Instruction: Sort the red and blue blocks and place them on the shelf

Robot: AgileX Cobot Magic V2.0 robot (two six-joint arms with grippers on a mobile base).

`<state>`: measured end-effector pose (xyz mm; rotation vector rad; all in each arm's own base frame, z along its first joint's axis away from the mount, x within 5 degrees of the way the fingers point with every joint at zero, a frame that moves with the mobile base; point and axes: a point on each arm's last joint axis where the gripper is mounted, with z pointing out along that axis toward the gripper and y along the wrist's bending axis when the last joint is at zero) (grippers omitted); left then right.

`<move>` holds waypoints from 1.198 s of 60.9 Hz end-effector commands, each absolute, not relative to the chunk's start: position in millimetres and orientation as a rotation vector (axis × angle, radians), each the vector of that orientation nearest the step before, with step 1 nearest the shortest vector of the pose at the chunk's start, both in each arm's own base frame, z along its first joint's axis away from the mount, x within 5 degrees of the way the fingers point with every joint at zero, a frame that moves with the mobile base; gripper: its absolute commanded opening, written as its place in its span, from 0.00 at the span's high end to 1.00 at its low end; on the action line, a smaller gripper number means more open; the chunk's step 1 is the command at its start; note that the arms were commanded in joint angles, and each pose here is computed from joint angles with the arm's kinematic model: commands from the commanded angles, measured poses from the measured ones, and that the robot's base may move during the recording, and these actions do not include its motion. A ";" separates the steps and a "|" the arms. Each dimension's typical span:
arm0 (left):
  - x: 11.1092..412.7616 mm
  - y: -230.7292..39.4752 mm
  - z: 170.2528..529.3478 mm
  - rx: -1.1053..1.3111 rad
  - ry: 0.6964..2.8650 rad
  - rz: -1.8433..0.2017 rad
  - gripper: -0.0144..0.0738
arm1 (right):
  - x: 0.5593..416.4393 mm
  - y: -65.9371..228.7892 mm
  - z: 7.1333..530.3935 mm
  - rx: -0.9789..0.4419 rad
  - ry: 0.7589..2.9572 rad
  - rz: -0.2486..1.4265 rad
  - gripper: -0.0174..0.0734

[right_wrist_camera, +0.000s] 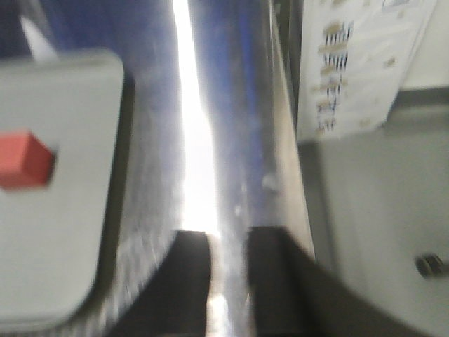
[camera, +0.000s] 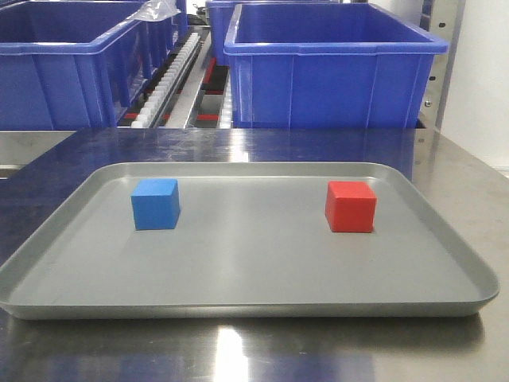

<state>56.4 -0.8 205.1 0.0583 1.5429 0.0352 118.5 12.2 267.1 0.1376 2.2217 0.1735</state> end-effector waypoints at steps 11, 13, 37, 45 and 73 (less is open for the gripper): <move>55.8 -1.1 205.8 0.050 1.466 0.025 0.69 | 150.1 33.0 282.5 -0.039 2.350 0.152 0.14; 55.8 -1.1 205.8 0.050 1.466 0.025 0.69 | 153.5 36.0 283.1 -0.037 2.381 0.157 0.14; 55.8 -1.1 205.8 0.050 1.466 0.025 0.69 | 226.6 87.8 289.7 0.172 2.723 0.167 0.14; 55.8 -1.1 205.8 0.050 1.466 0.025 0.69 | 248.6 113.8 290.5 0.099 2.787 0.141 0.14; 55.8 -1.1 205.8 0.050 1.466 0.025 0.69 | 301.2 182.2 284.7 -0.054 2.794 0.166 0.14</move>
